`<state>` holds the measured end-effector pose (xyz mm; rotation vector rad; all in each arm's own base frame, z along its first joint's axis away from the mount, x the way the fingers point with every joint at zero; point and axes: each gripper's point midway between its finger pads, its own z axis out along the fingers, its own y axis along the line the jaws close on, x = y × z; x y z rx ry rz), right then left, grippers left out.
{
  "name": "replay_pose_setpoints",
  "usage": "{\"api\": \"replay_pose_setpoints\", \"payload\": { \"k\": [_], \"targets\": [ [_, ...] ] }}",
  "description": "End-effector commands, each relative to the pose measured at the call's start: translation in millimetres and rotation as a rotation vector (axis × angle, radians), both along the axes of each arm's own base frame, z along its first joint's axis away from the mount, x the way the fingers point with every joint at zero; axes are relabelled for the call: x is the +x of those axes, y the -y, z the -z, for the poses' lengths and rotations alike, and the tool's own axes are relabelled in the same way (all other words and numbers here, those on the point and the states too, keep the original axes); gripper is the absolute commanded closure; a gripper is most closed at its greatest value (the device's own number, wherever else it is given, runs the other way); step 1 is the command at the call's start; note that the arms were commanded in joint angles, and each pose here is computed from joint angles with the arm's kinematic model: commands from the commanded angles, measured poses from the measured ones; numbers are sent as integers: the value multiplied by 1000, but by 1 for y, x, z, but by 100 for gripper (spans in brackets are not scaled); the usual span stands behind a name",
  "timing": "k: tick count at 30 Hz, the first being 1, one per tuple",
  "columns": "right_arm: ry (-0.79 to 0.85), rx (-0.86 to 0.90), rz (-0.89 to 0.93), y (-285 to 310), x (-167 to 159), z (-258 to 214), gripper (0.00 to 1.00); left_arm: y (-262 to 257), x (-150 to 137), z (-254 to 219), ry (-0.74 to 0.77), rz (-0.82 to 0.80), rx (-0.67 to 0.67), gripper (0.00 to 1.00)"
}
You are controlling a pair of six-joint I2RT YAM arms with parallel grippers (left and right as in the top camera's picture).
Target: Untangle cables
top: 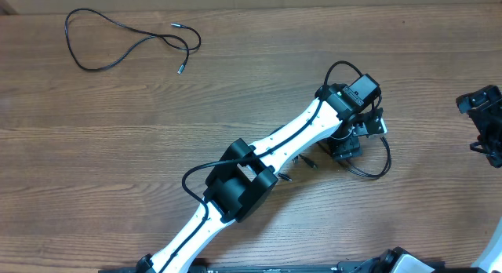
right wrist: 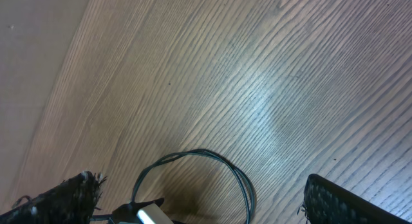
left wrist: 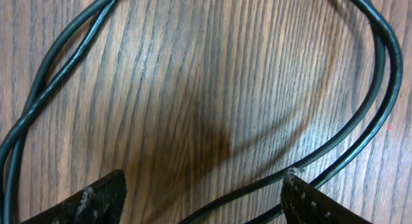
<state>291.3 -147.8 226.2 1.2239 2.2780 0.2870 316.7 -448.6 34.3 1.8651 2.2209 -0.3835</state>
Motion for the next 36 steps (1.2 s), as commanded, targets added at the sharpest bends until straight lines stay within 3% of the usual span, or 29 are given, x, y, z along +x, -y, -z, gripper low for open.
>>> {"api": "replay_pose_setpoints", "payload": {
  "k": [1,31,36],
  "targets": [
    [9,-23,0,3,1,-5,0,0,-8,5,-44,17,-14,23],
    [9,-23,0,3,1,-5,0,-15,-12,43,-56,36,25,26],
    [9,-23,0,3,1,-5,0,-16,-12,44,-58,34,27,32]
  ]
}}
